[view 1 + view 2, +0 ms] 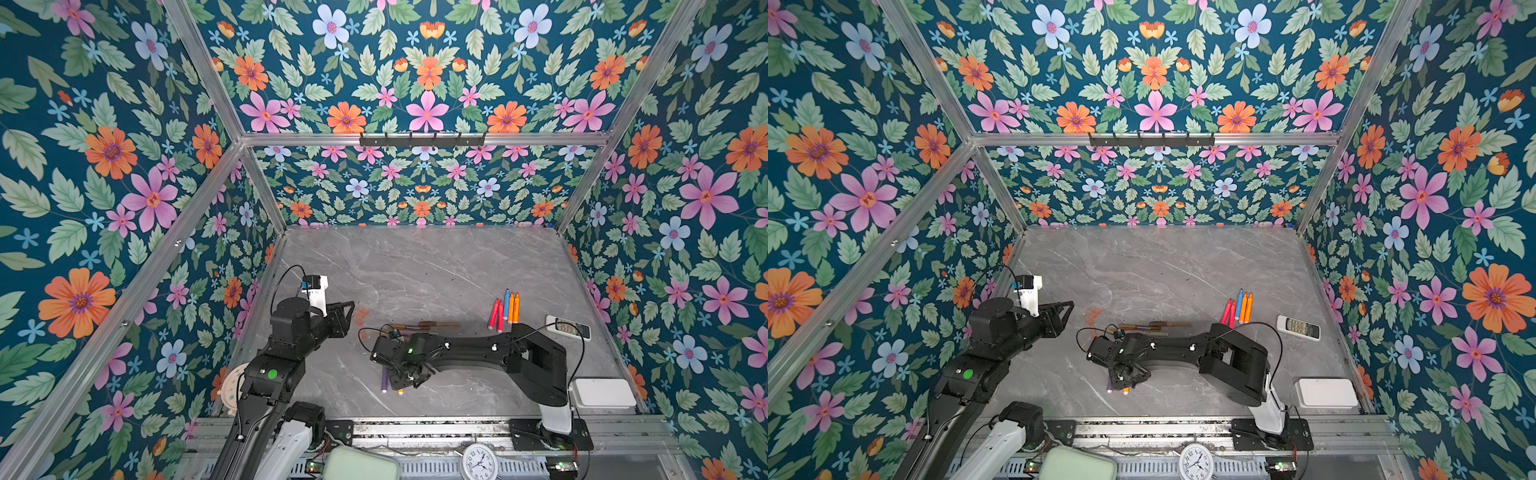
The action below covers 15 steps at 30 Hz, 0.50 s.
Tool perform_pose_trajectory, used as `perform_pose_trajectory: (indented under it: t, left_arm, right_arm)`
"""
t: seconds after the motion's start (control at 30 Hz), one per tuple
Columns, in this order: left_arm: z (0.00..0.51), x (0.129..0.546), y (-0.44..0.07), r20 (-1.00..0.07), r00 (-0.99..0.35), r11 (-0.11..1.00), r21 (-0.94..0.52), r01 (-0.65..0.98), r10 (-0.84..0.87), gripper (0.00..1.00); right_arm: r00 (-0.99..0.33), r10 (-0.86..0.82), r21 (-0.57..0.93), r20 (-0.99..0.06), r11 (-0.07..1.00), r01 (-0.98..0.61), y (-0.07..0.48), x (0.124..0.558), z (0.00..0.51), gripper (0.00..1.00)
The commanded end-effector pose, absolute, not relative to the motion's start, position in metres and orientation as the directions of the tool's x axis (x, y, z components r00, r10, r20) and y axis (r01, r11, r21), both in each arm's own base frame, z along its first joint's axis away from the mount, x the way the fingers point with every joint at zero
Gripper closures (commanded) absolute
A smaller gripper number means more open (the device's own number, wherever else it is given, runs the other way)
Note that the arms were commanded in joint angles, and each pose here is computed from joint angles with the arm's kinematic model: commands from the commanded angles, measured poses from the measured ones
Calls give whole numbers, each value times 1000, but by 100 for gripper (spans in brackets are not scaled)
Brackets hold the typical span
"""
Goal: Open the pen caps
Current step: 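Grasp the capped orange highlighter barrel with the right gripper and lift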
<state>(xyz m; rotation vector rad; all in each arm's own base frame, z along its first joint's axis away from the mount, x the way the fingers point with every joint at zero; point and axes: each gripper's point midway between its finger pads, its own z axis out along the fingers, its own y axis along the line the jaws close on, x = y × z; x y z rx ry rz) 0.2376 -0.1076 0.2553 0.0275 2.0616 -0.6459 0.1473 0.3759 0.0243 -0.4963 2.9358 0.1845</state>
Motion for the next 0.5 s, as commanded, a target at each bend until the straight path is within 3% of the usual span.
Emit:
perform_pose_trajectory:
  t: [0.0, 0.47]
  left_arm:
    - [262, 239, -110, -813, -535, 853, -434, 290, -231, 60]
    - [260, 241, -110, -810, -538, 854, -435, 286, -232, 60]
  right_arm:
    - [-931, -313, -14, -188, 949, -316, 349, 153, 30, 56]
    - [-940, -304, 74, -153, 945, -317, 360, 140, 14, 58]
